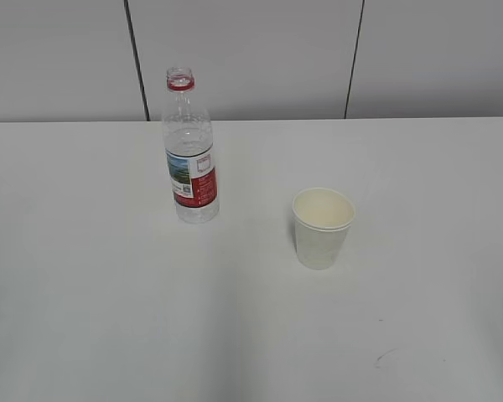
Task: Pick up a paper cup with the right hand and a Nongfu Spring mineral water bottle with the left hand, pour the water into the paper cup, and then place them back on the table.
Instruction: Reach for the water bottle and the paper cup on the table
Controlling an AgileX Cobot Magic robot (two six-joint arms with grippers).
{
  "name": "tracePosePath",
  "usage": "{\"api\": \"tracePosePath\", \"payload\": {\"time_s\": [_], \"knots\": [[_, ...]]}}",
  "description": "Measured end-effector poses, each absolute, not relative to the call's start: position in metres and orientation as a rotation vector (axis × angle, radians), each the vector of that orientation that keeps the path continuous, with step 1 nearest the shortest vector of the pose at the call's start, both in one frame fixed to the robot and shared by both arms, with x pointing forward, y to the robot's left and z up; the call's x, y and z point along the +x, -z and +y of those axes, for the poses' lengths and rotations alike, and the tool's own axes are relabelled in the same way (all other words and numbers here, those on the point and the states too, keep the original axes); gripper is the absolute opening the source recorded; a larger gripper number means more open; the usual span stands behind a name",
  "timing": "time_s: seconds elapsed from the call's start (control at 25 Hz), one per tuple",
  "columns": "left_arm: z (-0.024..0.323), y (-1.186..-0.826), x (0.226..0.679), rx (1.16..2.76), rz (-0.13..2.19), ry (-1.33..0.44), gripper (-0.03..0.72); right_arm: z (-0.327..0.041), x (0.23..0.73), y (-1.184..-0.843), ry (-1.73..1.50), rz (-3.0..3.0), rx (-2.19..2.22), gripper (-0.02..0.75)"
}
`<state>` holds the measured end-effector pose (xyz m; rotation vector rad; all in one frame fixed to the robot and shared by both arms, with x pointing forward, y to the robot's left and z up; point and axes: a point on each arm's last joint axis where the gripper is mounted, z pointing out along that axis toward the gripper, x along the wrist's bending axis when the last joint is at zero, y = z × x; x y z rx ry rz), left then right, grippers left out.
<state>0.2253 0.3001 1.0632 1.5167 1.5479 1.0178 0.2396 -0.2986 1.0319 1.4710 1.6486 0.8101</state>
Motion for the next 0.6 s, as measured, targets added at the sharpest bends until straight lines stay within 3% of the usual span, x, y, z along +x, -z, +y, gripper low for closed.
{"api": "tracePosePath", "payload": {"time_s": [0.36,0.6], "knots": [[0.299,-1.066,0.225,1.501,1.530,-1.011,0.402,-0.299,0.240,-1.037,-0.820,1.633,1.431,0.577],[0.296,-1.119,0.236,1.229,1.196,-1.234,0.407,-0.298,0.262,-1.091,-0.936,1.456,1.160,0.577]]}}
